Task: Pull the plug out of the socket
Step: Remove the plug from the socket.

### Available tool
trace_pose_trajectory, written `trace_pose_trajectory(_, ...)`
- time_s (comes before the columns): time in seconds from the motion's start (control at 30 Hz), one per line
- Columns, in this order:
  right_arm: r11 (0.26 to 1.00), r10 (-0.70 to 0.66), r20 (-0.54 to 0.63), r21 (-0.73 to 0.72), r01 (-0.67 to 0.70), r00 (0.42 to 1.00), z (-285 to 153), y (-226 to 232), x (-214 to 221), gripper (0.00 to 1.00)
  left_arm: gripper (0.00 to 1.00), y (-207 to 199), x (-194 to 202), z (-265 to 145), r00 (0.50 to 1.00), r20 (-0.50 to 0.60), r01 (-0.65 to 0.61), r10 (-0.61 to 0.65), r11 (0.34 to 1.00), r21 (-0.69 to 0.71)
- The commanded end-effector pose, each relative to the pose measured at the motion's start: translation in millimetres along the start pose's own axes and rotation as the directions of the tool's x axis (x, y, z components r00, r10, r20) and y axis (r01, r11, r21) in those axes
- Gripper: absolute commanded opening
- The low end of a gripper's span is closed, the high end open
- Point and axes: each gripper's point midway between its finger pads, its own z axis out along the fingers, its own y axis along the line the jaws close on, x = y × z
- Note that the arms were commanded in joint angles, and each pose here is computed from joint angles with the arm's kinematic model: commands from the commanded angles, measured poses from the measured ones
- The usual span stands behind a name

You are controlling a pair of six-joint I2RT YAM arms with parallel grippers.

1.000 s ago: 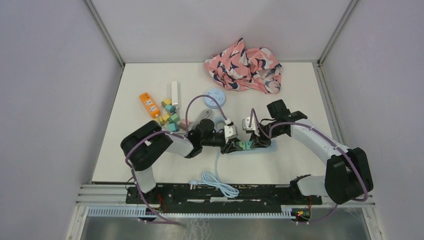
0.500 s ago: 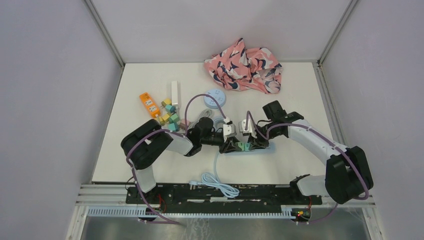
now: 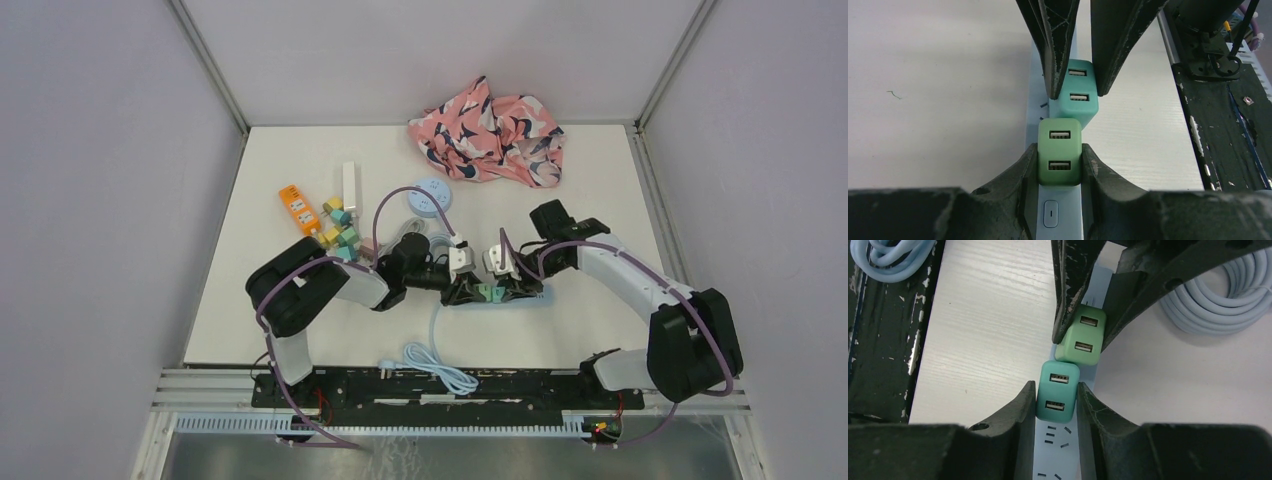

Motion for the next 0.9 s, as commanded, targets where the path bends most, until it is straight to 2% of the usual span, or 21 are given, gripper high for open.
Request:
trace_pose_trajectory(0.0,0.988,-0.008,0.274,-0.147,0.050,0.962,12.7,32.3,-75.9,0.00,0.03,10.6,73.6,-13.9,0.968,-0.204,0.124,-0.146,0.985,-0.117)
trace_pose_trajectory(0.13,0.993,0.118,0.335,-0.011,-0.121,0.935,5.1,-13.7,-86.8,0.00,0.03,10.2,74.6,-14.4,0.967,-0.204,0.131,-0.154,0.984,-0.119)
trace_pose_trajectory(0.3,0.969,0.185,0.331,0.098,-0.229,0.925,-23.7,-38.0,-62.6,0.00,0.03,9.5,78.7,-15.9,0.964,-0.214,0.133,-0.157,0.983,-0.123)
trace_pose_trajectory(0.4,0.983,0.127,0.292,0.092,-0.160,0.948,-34.8,-23.1,-52.6,0.00,0.03,9.4,80.7,-18.0,0.962,-0.222,0.130,-0.156,0.983,-0.127)
trace_pose_trajectory(0.5,0.996,0.078,0.312,0.023,-0.090,0.947,-34.2,-1.5,-56.7,0.00,0.03,10.2,78.8,-18.5,0.964,-0.220,0.125,-0.152,0.983,-0.131)
trace_pose_trajectory(0.6,0.996,0.089,0.316,-0.033,-0.083,0.945,-38.4,5.2,-63.0,0.00,0.06,13.0,68.1,-18.1,0.969,-0.192,0.128,-0.155,0.981,-0.146)
trace_pose_trajectory(0.67,0.991,0.128,0.298,-0.059,-0.116,0.946,-41.7,4.7,-64.3,0.00,0.21,17.3,55.2,-18.0,0.971,-0.146,0.163,-0.190,0.970,-0.182)
trace_pose_trajectory(0.73,0.986,0.165,0.298,-0.069,-0.151,0.940,-45.1,2.5,-65.6,0.00,0.46,17.6,37.9,-18.0,0.977,-0.080,0.182,-0.200,0.965,-0.191)
trace_pose_trajectory(0.8,0.981,0.191,0.313,-0.072,-0.177,0.930,-47.8,0.9,-68.3,0.00,0.65,16.7,16.6,-20.9,0.982,0.005,0.184,-0.187,0.963,-0.197)
trace_pose_trajectory(0.87,0.973,0.230,0.331,-0.071,-0.218,0.915,-51.2,-1.9,-72.7,0.00,0.77,16.5,-7.8,-28.0,0.983,0.093,0.173,-0.156,0.961,-0.217)
